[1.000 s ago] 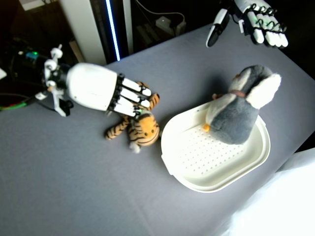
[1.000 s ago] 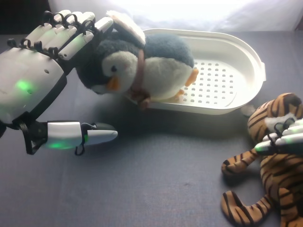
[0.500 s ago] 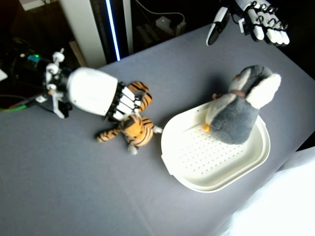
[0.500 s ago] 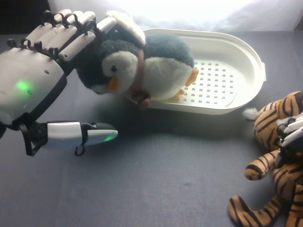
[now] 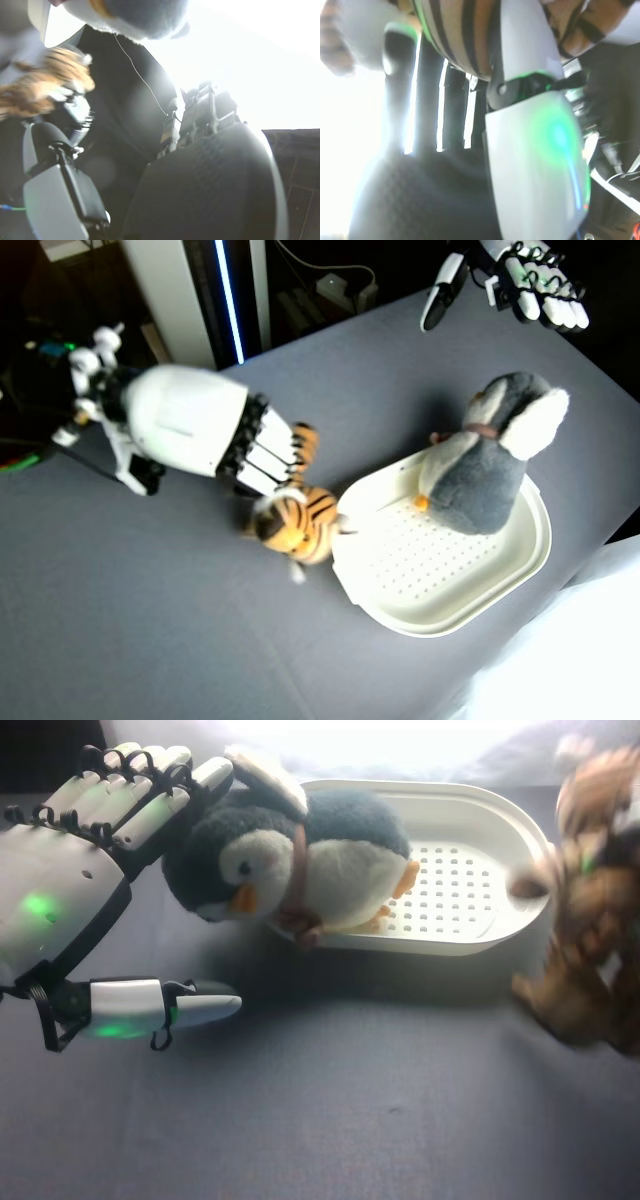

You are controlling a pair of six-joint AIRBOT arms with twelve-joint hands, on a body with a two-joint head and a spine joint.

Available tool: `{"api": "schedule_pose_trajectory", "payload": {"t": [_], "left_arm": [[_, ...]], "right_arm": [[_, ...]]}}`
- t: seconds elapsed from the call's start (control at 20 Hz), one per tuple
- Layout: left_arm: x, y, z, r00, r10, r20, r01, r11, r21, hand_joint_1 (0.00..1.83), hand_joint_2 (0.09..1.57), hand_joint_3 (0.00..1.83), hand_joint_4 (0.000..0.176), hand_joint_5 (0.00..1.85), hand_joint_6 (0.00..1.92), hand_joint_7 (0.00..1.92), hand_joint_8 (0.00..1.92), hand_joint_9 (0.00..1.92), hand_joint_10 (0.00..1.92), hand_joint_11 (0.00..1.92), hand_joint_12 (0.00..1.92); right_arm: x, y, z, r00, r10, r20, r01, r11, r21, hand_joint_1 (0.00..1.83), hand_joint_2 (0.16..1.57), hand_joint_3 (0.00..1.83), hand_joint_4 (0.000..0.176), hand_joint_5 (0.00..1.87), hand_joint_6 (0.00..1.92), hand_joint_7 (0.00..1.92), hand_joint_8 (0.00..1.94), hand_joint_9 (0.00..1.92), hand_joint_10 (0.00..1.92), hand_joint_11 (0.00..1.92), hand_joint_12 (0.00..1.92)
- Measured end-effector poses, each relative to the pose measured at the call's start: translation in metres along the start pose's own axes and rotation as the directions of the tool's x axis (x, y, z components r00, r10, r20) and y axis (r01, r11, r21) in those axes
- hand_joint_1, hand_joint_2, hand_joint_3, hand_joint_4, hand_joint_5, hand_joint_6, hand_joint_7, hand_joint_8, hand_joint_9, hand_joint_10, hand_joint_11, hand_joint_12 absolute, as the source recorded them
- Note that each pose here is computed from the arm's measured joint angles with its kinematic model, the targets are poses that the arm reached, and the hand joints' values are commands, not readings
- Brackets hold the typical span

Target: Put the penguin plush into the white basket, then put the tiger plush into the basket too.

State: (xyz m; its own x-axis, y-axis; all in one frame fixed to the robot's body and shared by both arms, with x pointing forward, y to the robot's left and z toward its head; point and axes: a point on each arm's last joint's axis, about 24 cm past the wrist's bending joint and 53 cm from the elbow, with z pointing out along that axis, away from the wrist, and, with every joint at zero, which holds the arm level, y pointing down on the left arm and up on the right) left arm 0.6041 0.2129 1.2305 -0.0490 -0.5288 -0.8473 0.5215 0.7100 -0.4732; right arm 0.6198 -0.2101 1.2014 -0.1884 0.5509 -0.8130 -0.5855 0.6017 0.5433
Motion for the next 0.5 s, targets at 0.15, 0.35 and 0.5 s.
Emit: {"api": "schedule_pose_trajectory", "payload": {"t": [0.15,0.35,0.5], "left_arm": [[-0.002,-0.001,0.0,1.0,0.002,0.003,-0.002,1.0,0.004,0.68,0.82,0.01,0.098,0.0,0.0,0.0,0.0,0.0,0.0,0.0,0.0],[-0.002,-0.001,0.0,1.0,0.002,0.005,-0.002,1.0,0.005,0.68,0.82,0.0,0.105,0.0,0.0,0.0,0.0,0.0,0.0,0.0,0.0],[-0.002,-0.002,0.0,1.0,0.002,0.005,-0.002,1.0,0.009,0.69,0.83,0.01,0.087,0.0,0.0,0.0,0.0,0.0,0.0,0.0,0.0]], "right_arm": [[-0.007,0.0,0.025,0.997,0.028,0.067,-0.027,0.999,-0.026,1.36,1.19,0.0,0.0,0.84,1.01,0.81,1.34,0.75,1.54,0.67,1.56],[-0.009,-0.002,0.069,0.996,0.034,0.088,-0.031,0.999,-0.036,1.25,1.09,0.0,0.0,1.13,0.74,0.97,1.07,0.93,0.89,0.74,1.32],[0.02,-0.023,0.092,0.999,0.03,-0.023,-0.03,0.999,0.033,1.22,1.12,0.0,0.0,1.0,0.88,0.95,1.1,0.78,0.97,0.61,1.52]]}}
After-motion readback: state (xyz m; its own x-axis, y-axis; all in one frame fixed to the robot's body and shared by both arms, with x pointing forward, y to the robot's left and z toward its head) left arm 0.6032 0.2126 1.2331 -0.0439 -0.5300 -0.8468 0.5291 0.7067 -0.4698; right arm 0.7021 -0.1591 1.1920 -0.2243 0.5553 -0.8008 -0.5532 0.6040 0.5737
